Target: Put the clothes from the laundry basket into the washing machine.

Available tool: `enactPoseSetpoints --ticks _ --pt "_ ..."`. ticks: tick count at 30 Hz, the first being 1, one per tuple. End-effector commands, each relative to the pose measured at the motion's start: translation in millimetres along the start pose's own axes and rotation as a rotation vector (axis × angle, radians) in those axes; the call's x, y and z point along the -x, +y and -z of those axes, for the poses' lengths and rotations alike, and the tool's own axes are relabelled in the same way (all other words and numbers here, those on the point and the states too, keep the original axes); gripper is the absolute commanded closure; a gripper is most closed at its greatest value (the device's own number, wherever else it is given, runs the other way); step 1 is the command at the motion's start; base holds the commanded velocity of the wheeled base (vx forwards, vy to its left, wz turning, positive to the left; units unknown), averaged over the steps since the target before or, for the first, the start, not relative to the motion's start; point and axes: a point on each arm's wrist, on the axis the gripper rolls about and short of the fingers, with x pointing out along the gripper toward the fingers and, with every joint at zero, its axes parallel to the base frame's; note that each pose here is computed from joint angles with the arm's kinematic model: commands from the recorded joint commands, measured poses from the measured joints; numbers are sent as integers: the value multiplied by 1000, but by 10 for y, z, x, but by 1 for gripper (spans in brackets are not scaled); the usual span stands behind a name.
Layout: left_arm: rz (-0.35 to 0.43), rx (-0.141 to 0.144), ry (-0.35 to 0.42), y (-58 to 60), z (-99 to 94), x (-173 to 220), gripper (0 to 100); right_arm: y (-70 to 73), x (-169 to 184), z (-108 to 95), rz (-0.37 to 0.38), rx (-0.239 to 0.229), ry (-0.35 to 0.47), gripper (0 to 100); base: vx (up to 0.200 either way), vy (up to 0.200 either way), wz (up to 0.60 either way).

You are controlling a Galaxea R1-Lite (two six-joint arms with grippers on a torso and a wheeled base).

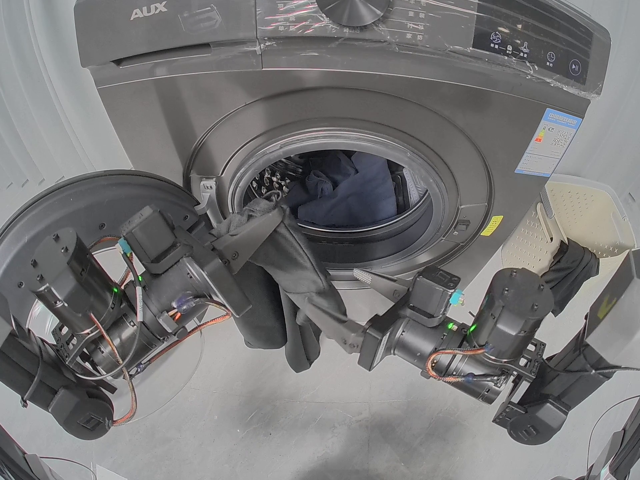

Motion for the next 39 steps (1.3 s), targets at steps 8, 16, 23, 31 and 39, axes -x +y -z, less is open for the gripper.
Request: enactPoseSetpoints --ticks 8,16,23,31,39 --pt "-25 1 -8 24 13 -49 100 197 -224 -97 -65 6 -51 0 0 0 0" --pt "-23 3 -9 19 10 -49 100 167 -453 -238 -66 -1 -98 0 0 0 0" --pt "-24 3 -10 22 9 -48 100 169 -547 -200 -61 -2 -111 0 0 0 0" --pt "-27 2 -9 28 12 -49 100 177 -431 -344 -59 3 -149 100 0 0 0" --pt "-27 4 -9 28 12 -49 100 173 -250 -467 -39 3 -162 100 0 0 0"
